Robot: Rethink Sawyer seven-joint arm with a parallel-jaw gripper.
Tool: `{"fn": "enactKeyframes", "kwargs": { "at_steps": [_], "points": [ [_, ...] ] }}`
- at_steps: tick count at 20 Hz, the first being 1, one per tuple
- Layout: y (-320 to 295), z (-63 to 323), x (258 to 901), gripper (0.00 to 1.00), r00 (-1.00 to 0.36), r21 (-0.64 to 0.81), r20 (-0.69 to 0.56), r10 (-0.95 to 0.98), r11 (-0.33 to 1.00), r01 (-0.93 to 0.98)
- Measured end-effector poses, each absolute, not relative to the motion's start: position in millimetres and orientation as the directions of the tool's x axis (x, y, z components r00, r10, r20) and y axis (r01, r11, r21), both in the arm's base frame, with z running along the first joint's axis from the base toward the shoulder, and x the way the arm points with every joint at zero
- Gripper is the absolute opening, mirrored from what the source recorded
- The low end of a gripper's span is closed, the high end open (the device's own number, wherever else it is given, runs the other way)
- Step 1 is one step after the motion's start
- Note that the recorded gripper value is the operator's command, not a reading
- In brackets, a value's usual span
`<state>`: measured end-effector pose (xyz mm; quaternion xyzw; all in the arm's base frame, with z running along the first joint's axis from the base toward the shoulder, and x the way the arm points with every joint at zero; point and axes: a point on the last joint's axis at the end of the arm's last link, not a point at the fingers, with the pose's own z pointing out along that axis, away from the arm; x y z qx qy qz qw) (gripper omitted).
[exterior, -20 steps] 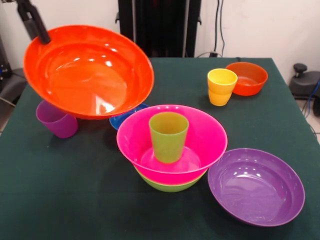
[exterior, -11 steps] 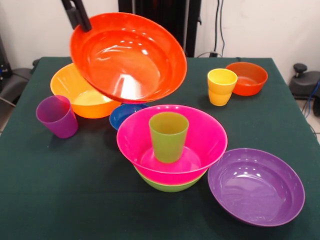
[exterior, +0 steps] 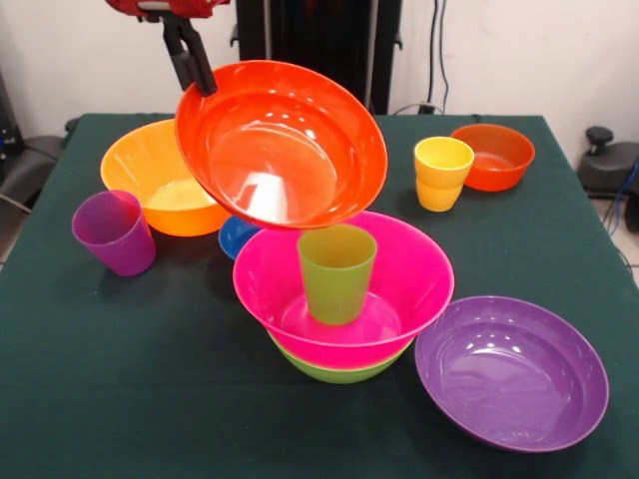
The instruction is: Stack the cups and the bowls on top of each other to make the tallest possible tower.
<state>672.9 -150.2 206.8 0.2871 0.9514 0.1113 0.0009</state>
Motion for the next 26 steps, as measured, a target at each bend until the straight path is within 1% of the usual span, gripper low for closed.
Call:
{"fn": "enactKeyframes", "kwargs": {
  "at_steps": [6,17,23,26],
  "points": [
    [-146.6,201.1,672.7,0.0,-0.82,0.235,0.064,0.568,0.79,0.566],
    [-142.8,215.0,685.5,0.0,-0.784,0.297,0.083,0.615,0.736,0.609],
    [-123.5,212.8,690.8,0.0,-0.794,0.296,0.088,0.602,0.745,0.598],
    [-104.9,205.7,694.2,0.0,-0.8,0.292,0.101,0.592,0.751,0.592]
  ]
}}
